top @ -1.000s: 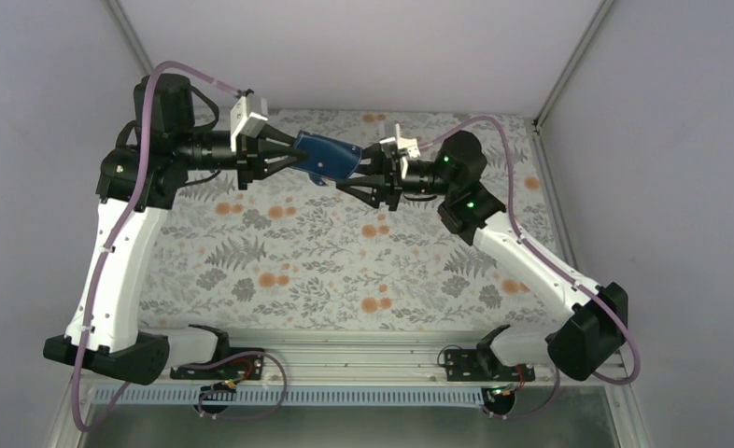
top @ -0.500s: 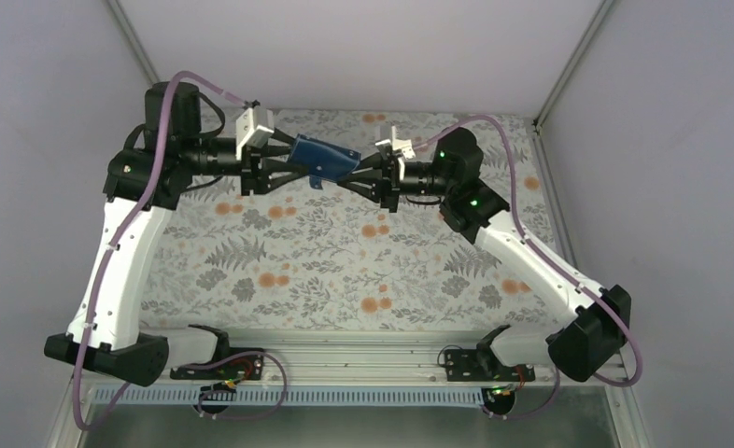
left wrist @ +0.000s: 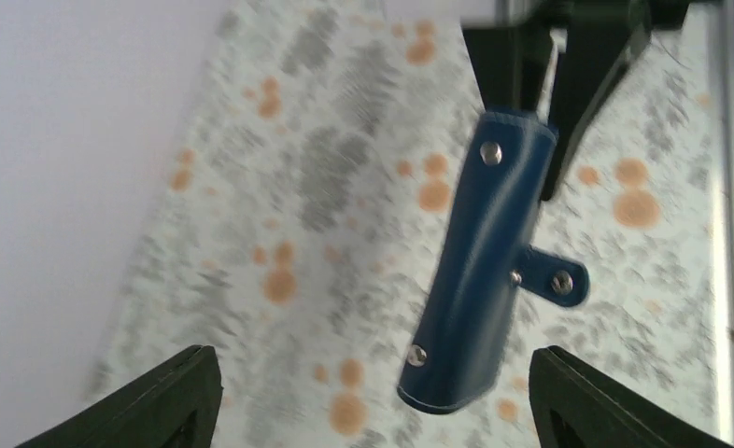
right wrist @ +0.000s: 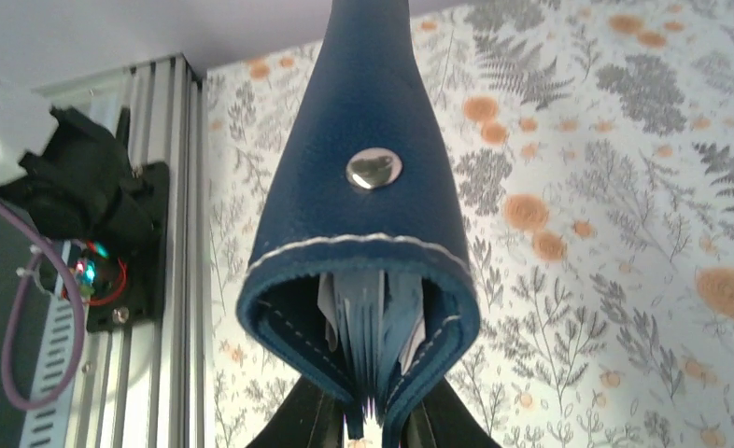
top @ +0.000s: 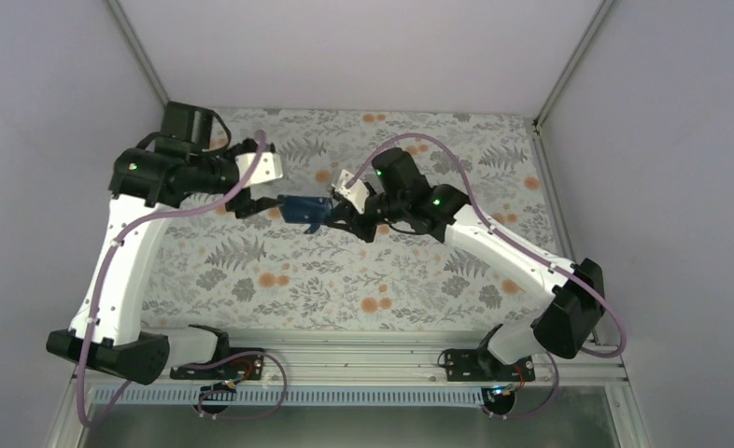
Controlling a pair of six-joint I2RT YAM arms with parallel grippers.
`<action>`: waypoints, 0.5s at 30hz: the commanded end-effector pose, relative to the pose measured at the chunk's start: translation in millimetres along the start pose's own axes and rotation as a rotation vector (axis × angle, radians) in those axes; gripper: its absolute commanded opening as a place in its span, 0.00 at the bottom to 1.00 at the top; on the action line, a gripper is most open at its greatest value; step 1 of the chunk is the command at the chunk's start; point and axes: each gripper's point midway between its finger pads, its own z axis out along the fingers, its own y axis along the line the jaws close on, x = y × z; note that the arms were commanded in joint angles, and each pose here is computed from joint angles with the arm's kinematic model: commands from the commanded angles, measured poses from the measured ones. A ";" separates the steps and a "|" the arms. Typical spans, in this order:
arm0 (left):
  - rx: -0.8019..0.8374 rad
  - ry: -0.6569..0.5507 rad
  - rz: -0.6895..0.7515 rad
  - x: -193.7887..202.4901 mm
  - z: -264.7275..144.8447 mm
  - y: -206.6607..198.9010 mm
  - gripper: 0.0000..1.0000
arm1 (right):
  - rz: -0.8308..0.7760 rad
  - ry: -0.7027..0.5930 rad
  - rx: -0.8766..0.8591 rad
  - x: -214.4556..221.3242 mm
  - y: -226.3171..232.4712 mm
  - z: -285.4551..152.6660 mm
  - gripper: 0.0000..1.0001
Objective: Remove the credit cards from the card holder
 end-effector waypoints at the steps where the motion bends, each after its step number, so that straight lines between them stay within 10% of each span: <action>1: 0.164 0.119 0.052 46.2 26.3 -35.3 0.80 | -0.108 0.017 0.052 -14.3 7.8 -9.8 0.04; 9: 0.259 0.021 0.049 38.0 37.1 -51.8 0.66 | -0.141 0.060 0.059 -15.3 13.1 0.5 0.04; 15: 0.251 0.027 0.018 44.0 47.0 -48.7 0.27 | -0.176 0.033 0.023 -22.8 23.8 -2.6 0.04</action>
